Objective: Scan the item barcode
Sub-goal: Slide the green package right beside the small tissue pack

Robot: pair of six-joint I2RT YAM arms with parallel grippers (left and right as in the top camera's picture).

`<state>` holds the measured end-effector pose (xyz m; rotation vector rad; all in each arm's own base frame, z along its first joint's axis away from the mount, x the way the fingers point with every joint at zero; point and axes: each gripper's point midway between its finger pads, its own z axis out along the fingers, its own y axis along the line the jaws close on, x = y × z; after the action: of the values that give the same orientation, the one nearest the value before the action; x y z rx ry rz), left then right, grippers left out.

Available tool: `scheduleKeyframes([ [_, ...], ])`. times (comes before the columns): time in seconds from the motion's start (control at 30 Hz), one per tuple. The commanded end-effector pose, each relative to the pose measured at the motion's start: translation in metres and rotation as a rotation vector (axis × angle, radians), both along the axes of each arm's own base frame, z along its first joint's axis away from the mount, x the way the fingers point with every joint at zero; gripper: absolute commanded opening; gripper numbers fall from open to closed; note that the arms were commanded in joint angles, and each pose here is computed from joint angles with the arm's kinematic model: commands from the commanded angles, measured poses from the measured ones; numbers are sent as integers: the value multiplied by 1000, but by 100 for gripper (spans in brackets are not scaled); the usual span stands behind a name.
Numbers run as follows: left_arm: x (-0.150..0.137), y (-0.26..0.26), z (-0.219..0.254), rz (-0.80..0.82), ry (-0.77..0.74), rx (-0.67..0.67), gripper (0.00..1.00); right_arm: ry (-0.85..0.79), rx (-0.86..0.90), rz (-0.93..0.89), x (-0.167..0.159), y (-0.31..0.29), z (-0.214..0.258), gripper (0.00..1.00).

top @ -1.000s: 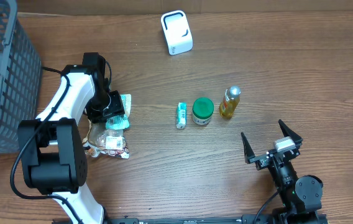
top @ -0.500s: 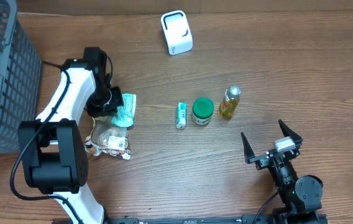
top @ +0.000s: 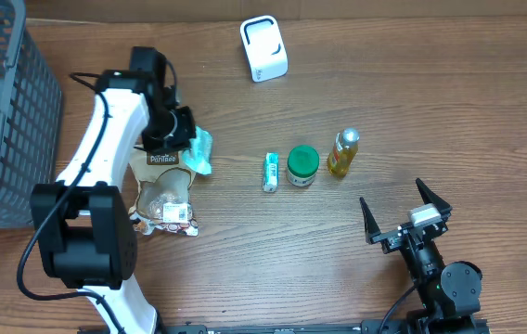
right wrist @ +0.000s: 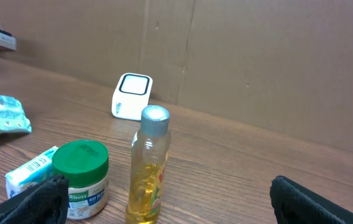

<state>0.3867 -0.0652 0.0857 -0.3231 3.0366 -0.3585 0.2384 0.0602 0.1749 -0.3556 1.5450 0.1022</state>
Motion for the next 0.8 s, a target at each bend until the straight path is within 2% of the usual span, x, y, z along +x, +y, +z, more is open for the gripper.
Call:
scheduleKeyframes([
  [0.0,-9,-25,-6,-55,6,-37,4,-1,0,3,0,1,-3,100],
  [0.23,-15,-41,-15,-111,0,7,4,-1,0,3,0,1,-3,100],
  [0.4,-19,-36,-15,-106,19,21,27,-1,0,3,0,1,-3,100],
  [0.5,-24,-30,-15,-92,49,22,45,-1,0,3,0,1,-3,100],
  [0.57,-28,-28,-15,-89,66,22,52,-1,0,3,0,1,-3,100],
  [0.6,-29,-28,-15,-92,67,22,51,-1,0,3,0,1,-3,100],
  [0.7,-24,-32,-14,-97,44,13,37,-1,0,3,0,1,-3,100],
  [0.77,-19,-36,-14,-104,21,6,33,-1,0,3,0,1,-3,100],
])
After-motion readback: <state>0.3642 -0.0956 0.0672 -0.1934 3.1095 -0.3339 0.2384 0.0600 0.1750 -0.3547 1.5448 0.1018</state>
